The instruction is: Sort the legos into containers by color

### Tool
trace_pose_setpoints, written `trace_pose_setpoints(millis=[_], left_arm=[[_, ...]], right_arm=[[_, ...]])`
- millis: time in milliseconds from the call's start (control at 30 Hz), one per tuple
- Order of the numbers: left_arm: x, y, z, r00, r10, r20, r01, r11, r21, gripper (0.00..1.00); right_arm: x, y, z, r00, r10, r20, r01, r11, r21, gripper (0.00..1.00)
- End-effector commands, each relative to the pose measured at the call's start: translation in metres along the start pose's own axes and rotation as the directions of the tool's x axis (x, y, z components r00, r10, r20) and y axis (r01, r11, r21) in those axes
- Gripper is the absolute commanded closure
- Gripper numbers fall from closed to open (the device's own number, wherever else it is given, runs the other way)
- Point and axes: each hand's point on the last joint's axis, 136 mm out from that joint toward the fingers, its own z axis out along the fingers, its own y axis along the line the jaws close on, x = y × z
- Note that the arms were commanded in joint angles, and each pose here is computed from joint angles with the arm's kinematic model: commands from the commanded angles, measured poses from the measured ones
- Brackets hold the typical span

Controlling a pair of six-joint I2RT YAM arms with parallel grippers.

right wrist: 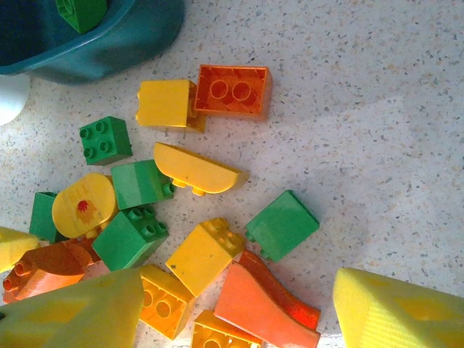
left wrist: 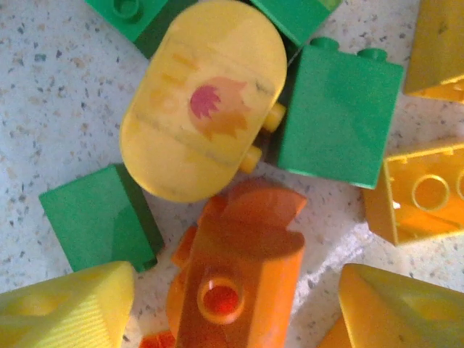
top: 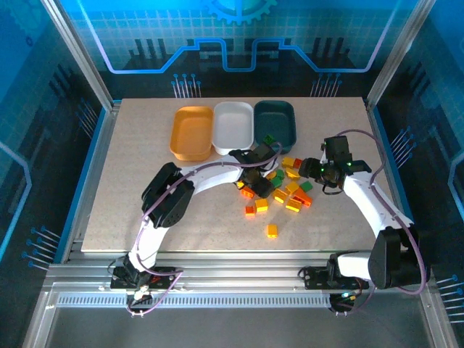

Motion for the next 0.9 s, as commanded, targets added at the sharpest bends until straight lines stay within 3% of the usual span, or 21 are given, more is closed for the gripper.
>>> trace_pose_setpoints(millis=[0,500,633,867], left_arm=[[-0.005,0.004,0.002,0.999,0.03,-0.011,-0.031,0.999,-0.029,0.3],[-0.005,0.01,0.001,0.998,0.065,-0.004,-0.065,0.996,-0.059,0.63],[-0.01,0.012,-0.01,0.998,0.064,0.018,-0.062,0.996,-0.069,0.66],[-0.033,0.017,-0.061,0.991,0.027,0.129,-0.02,0.998,-0.054,0.67]], right_arm=[[-0.001,-0.008,-0.004,1.0,0.013,0.001,-0.013,1.0,0.025,0.29],[-0.004,-0.008,-0.008,1.0,0.019,0.014,-0.02,0.999,0.025,0.3],[-0.004,-0.007,-0.009,1.0,0.021,0.013,-0.021,1.0,0.019,0.3],[-0.003,-0.006,-0.009,1.0,0.022,0.011,-0.022,1.0,0.01,0.31]])
